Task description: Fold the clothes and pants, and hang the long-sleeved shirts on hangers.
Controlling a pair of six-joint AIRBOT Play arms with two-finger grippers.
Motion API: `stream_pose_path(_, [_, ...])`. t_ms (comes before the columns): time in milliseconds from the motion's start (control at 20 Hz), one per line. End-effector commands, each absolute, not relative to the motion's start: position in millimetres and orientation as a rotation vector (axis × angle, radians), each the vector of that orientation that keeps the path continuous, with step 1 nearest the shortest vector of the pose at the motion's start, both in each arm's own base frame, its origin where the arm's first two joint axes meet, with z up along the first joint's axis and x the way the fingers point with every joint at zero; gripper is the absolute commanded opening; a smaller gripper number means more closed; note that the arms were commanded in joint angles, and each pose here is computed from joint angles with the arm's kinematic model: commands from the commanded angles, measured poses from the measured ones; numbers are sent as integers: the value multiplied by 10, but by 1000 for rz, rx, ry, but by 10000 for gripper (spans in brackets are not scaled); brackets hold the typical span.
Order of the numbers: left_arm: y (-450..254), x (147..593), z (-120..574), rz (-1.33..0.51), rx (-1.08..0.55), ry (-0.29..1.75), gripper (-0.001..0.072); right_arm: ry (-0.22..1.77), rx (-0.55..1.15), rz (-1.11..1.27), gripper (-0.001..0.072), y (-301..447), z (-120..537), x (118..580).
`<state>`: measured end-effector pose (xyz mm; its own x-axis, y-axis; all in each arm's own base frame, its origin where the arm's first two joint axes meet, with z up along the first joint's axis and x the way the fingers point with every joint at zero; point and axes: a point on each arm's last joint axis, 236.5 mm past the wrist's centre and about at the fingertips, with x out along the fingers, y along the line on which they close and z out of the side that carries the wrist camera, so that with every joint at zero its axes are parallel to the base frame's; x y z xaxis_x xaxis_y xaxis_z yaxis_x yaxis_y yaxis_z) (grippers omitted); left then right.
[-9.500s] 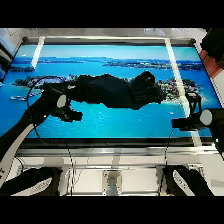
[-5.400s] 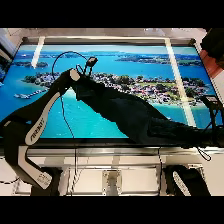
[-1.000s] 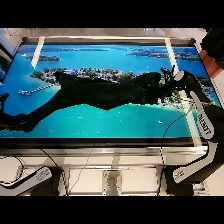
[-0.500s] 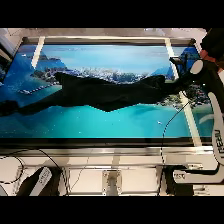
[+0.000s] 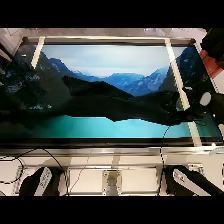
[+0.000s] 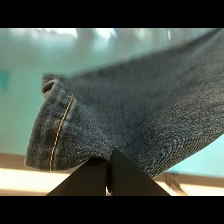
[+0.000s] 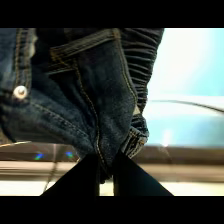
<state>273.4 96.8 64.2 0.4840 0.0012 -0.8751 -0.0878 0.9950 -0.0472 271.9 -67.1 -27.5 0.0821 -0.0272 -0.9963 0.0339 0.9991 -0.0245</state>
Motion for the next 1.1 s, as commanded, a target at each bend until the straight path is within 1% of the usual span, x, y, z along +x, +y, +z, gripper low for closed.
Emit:
stream_pose_path(0, [824,2556,414,-6,-94,1153,23,1550,121,-188,26,-951,-363,2358])
stream_pose_path(100, [769,2442,288,-29,-105,1208,37,1601,185,-240,26,-1084,-362,2158])
stream_pose_path(150, [729,2385,228,-59,-98,1239,169,1609,218,-271,26,-1154,-362,2094])
stream_pose_path(200, [710,2359,169,-74,-109,1265,340,1608,242,-295,26,-1219,-366,2058])
stream_pose_path(250, [698,2342,112,-81,-129,1293,367,1614,253,-305,26,-1284,-377,2015])
stream_pose_path(350, [656,2311,-50,-110,-183,1365,368,1620,275,-329,26,-1404,-396,1935])
stream_pose_path(500, [686,2351,-368,-64,-316,1460,368,1632,320,-361,26,-1495,-441,1861])
stream_pose_path(600, [768,2479,-588,-9,-376,1469,368,1641,327,-361,26,-1492,-448,1840])
stream_pose_path(700, [852,2702,-754,29,-409,1415,368,1645,328,-359,26,-1485,-447,1834])
stream_pose_path(800, [918,2996,-804,65,-452,1307,368,1648,329,-358,26,-1481,-447,1827])
stream_pose_path(950, [1078,3414,-715,139,-502,1119,368,1641,327,-360,26,-1490,-448,1842])
stream_pose_path(1050, [1184,3563,-651,177,-509,1040,367,1635,324,-362,26,-1499,-450,1855])
